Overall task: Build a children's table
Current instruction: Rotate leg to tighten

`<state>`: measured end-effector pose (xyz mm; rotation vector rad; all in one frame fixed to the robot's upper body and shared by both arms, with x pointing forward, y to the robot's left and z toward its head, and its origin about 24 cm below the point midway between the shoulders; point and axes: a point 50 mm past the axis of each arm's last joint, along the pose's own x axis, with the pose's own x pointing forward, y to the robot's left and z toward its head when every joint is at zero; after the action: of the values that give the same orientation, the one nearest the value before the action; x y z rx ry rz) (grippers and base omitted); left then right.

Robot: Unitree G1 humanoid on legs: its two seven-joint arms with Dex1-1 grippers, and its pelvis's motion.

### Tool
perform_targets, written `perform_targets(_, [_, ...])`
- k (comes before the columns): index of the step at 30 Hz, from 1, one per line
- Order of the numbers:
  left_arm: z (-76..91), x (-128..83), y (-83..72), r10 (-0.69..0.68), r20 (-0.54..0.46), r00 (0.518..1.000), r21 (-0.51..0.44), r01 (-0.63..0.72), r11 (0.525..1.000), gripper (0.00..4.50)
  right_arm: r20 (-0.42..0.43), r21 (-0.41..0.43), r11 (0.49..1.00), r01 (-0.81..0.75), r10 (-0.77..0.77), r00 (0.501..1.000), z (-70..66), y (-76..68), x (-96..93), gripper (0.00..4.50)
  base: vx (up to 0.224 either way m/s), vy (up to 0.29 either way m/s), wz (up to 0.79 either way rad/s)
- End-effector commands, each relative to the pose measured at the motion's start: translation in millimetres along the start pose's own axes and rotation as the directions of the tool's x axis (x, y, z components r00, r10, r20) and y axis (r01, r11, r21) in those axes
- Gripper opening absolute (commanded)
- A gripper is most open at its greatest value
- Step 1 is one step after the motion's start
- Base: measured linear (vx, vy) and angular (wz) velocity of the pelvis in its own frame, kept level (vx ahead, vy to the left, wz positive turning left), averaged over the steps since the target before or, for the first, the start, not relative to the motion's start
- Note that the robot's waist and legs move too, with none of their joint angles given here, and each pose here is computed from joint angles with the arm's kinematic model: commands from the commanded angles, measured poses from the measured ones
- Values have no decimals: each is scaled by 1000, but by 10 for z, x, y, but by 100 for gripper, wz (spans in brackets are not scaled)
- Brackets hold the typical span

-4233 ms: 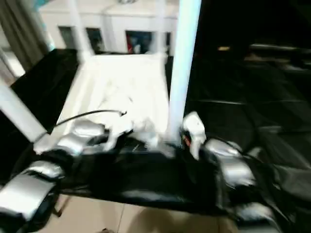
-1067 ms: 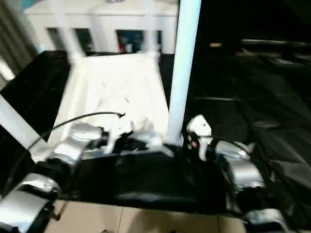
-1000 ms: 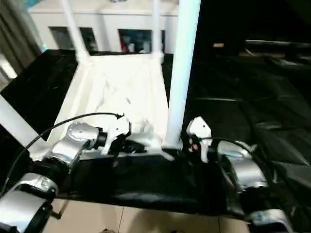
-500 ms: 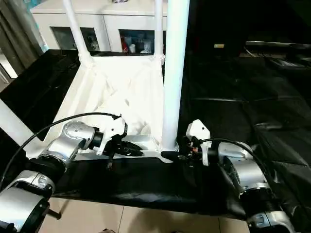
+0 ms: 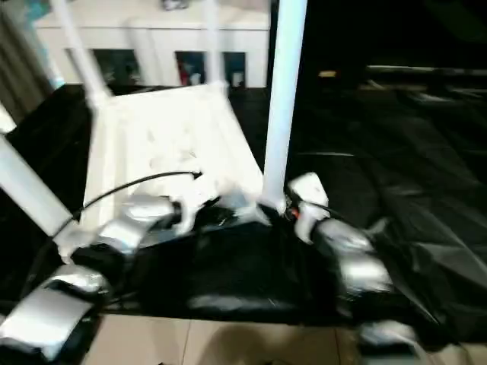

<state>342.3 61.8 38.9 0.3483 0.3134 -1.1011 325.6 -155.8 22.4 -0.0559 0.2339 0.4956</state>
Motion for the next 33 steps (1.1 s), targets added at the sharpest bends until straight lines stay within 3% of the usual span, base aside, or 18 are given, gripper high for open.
perform_targets(1, [203, 192, -119, 0, 75, 997, -1, 0, 1000, 0, -121, 39, 995, 88, -83, 989, -229, 107, 80, 272, 0, 0, 0])
perform_targets(3, [261, 283, -203, -5, 89, 996, 17, 3, 1000, 0, -90, 35, 997, 63, -60, 994, -164, 261, 197, 272, 0, 0, 0])
perform_targets(4, [263, 286, -206, -5, 89, 996, 18, 4, 1000, 0, -89, 35, 998, 61, -58, 994, -161, 267, 201, 307, 0, 0, 0])
perform_targets(7, [279, 297, -252, -47, 106, 993, 34, 43, 998, 0, -23, -43, 998, -49, 48, 999, -60, 387, 233, 344, 0, 0, 0])
perform_targets(13, [218, 179, -181, -84, 110, 990, 45, 79, 996, 0, 22, -107, 987, -121, 124, 992, 14, 217, 106, 376, 0, 0, 0])
perform_targets(17, [132, 14, -150, -196, 124, 973, 56, 190, 980, 0, -11, -178, 949, -261, 263, 965, 40, -10, -143, 376, 0, 0, 0])
perform_targets(20, [64, -117, -126, -276, 110, 955, 71, 269, 960, 0, -26, -177, 922, -346, 347, 938, 98, -143, -315, 376, 0, 0, 0])
perform_targets(22, [57, -133, -123, -286, 110, 952, 73, 279, 958, 0, -28, -176, 917, -357, 358, 933, 106, -155, -334, 376, 0, 0, 0])
perform_targets(23, [23, -220, -106, -340, 101, 935, 76, 334, 940, 0, -63, -181, 885, -429, 425, 903, 116, -185, -420, 376, 0, 0, 0])
perform_targets(33, [-44, -392, -45, -416, 73, 906, 63, 412, 909, 0, -118, -167, 821, -545, 532, 838, 111, -155, -493, 362, 0, 0, 0])
